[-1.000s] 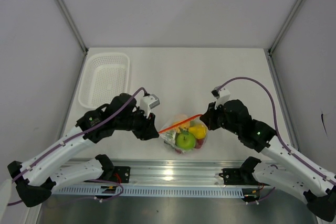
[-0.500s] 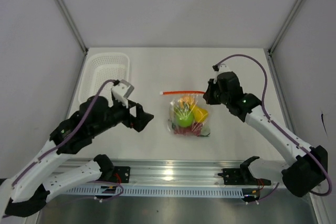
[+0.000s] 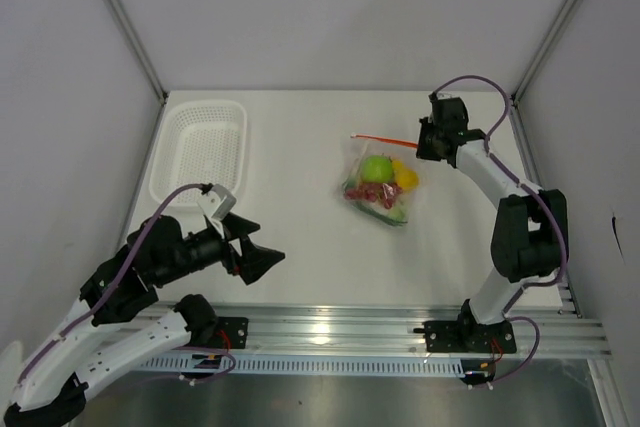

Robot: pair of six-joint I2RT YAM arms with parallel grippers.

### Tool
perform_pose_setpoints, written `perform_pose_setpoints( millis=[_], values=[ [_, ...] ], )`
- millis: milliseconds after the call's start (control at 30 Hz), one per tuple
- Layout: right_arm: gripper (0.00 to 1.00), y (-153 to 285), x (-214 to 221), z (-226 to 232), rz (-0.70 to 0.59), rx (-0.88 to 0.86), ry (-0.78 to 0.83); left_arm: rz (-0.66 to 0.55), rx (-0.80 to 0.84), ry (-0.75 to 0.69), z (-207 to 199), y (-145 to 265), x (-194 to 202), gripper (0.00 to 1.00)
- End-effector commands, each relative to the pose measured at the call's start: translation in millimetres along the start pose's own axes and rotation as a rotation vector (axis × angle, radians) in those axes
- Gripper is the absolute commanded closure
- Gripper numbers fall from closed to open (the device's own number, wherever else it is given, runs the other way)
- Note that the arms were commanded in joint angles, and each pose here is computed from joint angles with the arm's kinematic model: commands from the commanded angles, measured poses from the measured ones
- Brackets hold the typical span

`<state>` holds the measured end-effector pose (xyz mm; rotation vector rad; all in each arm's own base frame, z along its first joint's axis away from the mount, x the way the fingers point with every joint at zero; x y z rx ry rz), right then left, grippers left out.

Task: Place the food in the zip-top bag and seal the zipper
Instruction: Place the zipper food storage bag at the center of the board, then reset both arms

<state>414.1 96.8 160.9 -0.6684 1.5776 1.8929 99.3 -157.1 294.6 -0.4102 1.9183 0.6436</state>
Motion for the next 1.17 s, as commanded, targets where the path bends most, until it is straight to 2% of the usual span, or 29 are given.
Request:
perform_pose_setpoints(
  millis=[0,33,100,133,200,233,267,433,467,667,800,900,1133],
  values=[
    [0.87,-9,-22,-10,-0.04,0.068,0.076,-0.004,0.071,0.038,-12,6,2,0.01],
    [0.74,-11,-22,-13,-0.037,0.081,0.079,0.005,0.074,0.036,-12,5,4,0.0],
    [0.6,-9,-23,-14,-0.033,0.099,0.079,0.029,0.068,0.036,-10,5,8,0.0],
    [0.48,-5,-27,-15,-0.045,0.104,0.071,0.035,0.066,0.032,-10,4,8,0.01],
    [0.39,7,-33,-18,-0.064,0.124,0.06,0.043,0.071,0.03,-11,2,9,0.01],
    [0.1,21,-41,-15,-0.098,0.128,0.046,0.052,0.069,0.031,-10,0,10,0.0],
    [0.01,31,-47,-16,-0.12,0.14,0.036,0.047,0.076,0.03,-11,-1,8,0.0],
    [0.01,94,-49,-16,-0.138,0.185,0.003,0.061,0.108,0.045,-16,-13,7,0.0],
    [0.01,118,-46,-11,-0.161,0.18,-0.003,0.066,0.11,0.049,-16,-15,9,0.0],
    [0.01,176,31,-1,-0.113,0.13,-0.089,0.08,0.128,0.072,-16,-28,15,0.0],
    [0.01,191,92,14,-0.052,0.029,-0.148,0.097,0.139,0.098,-16,-33,22,0.01],
    [0.01,208,115,31,-0.069,-0.057,-0.184,0.099,0.146,0.122,-17,-34,27,0.01],
    [0.01,212,157,38,-0.042,-0.102,-0.14,0.119,0.196,0.207,-21,-34,48,0.01]
  ],
)
Point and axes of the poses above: each gripper's point midway between its finger pads, its own y axis back along the fingers, its own z axis along the line the jaws close on, x = y × z, the point moved 3 cm from there along y, back along the fingers, and after that the axes turned 1 degree about y, right-handed, at the moved point
